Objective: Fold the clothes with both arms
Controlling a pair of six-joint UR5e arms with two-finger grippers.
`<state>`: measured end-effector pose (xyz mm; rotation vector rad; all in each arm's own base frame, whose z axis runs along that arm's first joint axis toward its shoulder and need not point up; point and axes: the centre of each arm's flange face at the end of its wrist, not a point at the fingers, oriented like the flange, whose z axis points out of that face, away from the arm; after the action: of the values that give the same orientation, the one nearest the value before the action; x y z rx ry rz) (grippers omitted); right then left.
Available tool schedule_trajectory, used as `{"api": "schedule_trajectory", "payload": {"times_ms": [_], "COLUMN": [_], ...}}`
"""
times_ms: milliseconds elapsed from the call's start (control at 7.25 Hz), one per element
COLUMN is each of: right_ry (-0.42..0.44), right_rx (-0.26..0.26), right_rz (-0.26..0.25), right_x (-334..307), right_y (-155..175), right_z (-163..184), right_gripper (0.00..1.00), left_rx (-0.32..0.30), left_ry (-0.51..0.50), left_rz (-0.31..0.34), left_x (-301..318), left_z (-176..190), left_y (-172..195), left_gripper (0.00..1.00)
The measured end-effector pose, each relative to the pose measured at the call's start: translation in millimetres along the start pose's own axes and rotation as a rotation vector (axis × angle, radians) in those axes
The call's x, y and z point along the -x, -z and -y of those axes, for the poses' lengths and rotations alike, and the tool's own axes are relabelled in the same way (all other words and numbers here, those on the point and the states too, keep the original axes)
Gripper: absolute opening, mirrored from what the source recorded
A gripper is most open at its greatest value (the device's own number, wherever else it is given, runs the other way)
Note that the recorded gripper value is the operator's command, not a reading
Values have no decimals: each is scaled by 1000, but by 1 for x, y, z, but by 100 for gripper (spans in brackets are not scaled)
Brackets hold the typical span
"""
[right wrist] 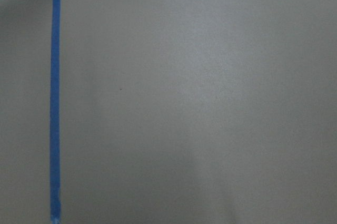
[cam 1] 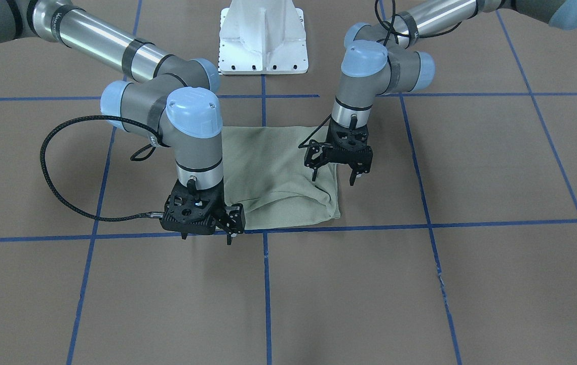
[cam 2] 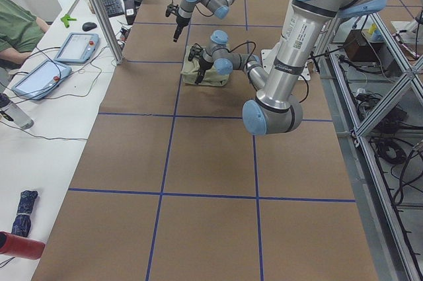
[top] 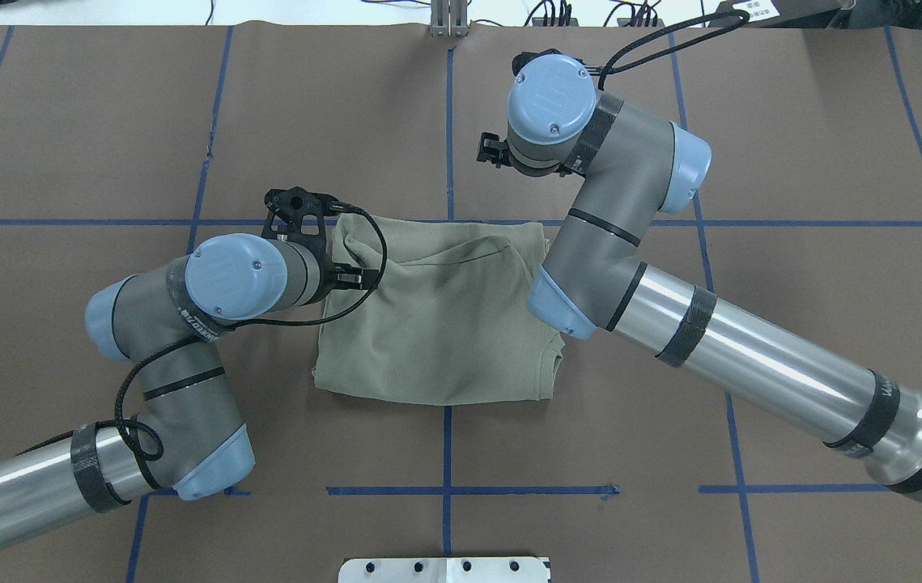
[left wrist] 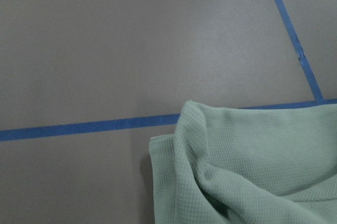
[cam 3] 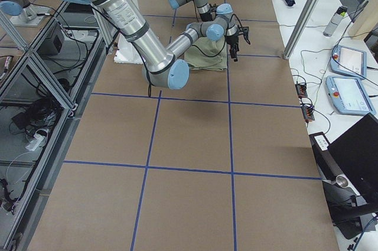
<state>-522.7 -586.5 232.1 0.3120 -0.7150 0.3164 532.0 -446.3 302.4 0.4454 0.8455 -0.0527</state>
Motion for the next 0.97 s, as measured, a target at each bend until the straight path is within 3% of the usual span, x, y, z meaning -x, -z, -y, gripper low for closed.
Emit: {"api": "schedule_trajectory", "payload": {"times_ms": [414, 965], "right_ry": [5, 10], "right_rx": [1, 4], "right_rz": [-3, -10], "right_x": [-2, -7], "right_y": [-2, -5], "right_z": [0, -2], "right_gripper": [100, 100], "left_rx": [-28, -81], "left_ry": [-2, 9], "left_rz": [50, 187], "left_x": [-3, 55], "left_z": [12, 86], "left_y": [-23, -55], "left_gripper": [100, 100]}}
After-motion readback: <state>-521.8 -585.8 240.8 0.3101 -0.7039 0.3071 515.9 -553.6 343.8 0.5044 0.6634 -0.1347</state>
